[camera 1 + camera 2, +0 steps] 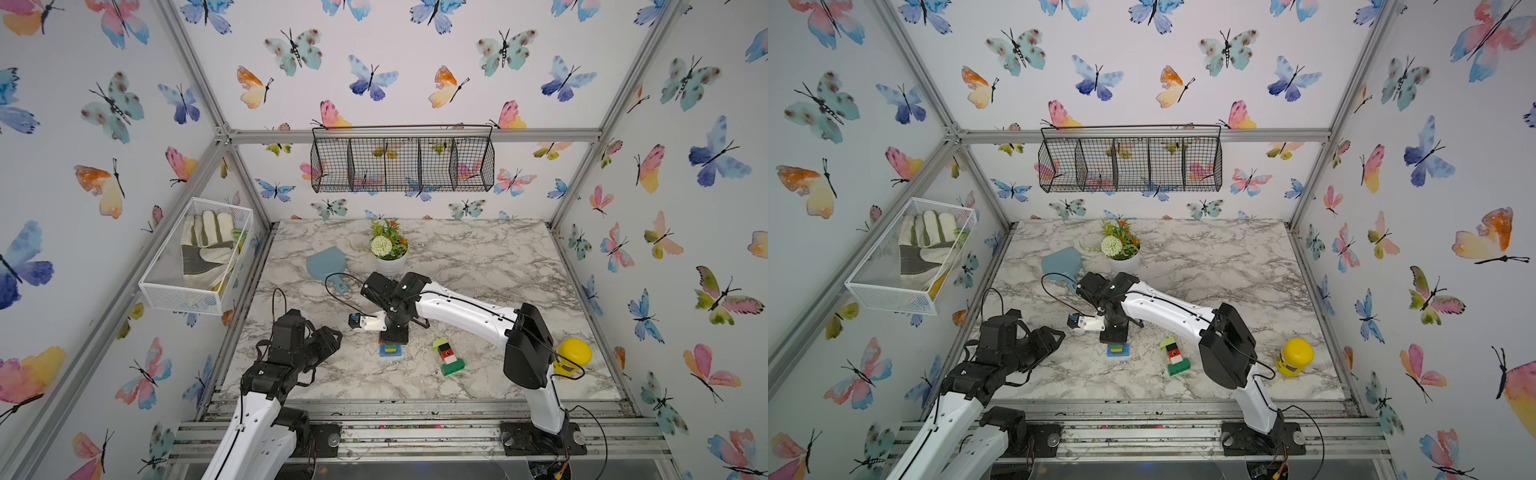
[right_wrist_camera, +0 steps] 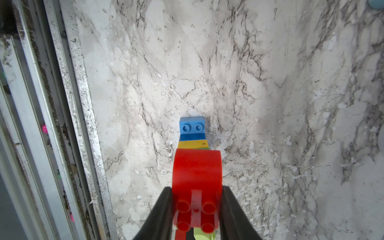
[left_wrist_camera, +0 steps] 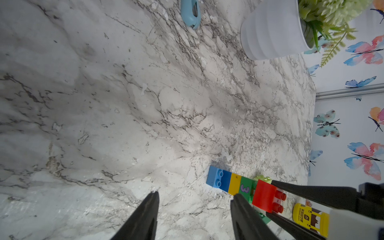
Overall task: Assemble the number 1 with lego
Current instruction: Assemble the lego brick with the lego brick.
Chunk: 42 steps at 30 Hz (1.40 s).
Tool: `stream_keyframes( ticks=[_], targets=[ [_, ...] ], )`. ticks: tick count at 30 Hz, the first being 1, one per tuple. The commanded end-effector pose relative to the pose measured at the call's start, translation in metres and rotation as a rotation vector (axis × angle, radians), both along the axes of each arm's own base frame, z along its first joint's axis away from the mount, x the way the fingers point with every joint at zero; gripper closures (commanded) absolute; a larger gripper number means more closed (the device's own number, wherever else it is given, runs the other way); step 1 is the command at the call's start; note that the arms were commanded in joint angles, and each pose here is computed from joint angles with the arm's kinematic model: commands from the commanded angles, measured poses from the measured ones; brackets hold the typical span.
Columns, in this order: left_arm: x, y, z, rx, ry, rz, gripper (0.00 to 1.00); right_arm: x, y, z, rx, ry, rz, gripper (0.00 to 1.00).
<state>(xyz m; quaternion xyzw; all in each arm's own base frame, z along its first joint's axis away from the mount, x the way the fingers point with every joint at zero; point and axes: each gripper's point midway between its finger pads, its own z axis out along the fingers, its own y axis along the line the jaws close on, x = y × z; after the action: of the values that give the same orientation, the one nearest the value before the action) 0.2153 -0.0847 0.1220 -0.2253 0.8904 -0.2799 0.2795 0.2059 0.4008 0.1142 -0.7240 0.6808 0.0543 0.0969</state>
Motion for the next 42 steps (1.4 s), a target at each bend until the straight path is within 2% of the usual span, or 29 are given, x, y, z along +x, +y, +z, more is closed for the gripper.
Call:
stream_keyframes(
  ticks=[1, 21, 31, 36, 39, 42],
  targets=[
    [-0.001, 0.001, 0.002, 0.01, -0.001, -0.007, 0.4, -0.001, -0.002, -0.008, -0.038, -0.002, 0.018, 0.76],
    [-0.002, 0.002, 0.003, 0.02, -0.003, -0.014, 0.4, -0.013, -0.008, -0.038, -0.1, 0.076, 0.045, 0.76],
    [-0.001, 0.003, 0.003, 0.026, 0.0, -0.016, 0.39, -0.031, -0.009, -0.057, -0.113, 0.196, 0.048, 0.76],
    [-0.001, 0.002, 0.003, 0.027, 0.002, -0.02, 0.4, -0.032, -0.016, -0.067, -0.145, 0.205, 0.033, 0.76],
    [0.0, 0.002, 0.003, 0.026, 0.0, -0.019, 0.39, -0.025, -0.016, -0.069, -0.149, 0.177, 0.018, 0.7],
    [0.0, 0.002, 0.004, 0.026, -0.002, -0.017, 0.39, -0.015, -0.007, -0.058, -0.116, 0.131, -0.002, 0.54]
  ],
)
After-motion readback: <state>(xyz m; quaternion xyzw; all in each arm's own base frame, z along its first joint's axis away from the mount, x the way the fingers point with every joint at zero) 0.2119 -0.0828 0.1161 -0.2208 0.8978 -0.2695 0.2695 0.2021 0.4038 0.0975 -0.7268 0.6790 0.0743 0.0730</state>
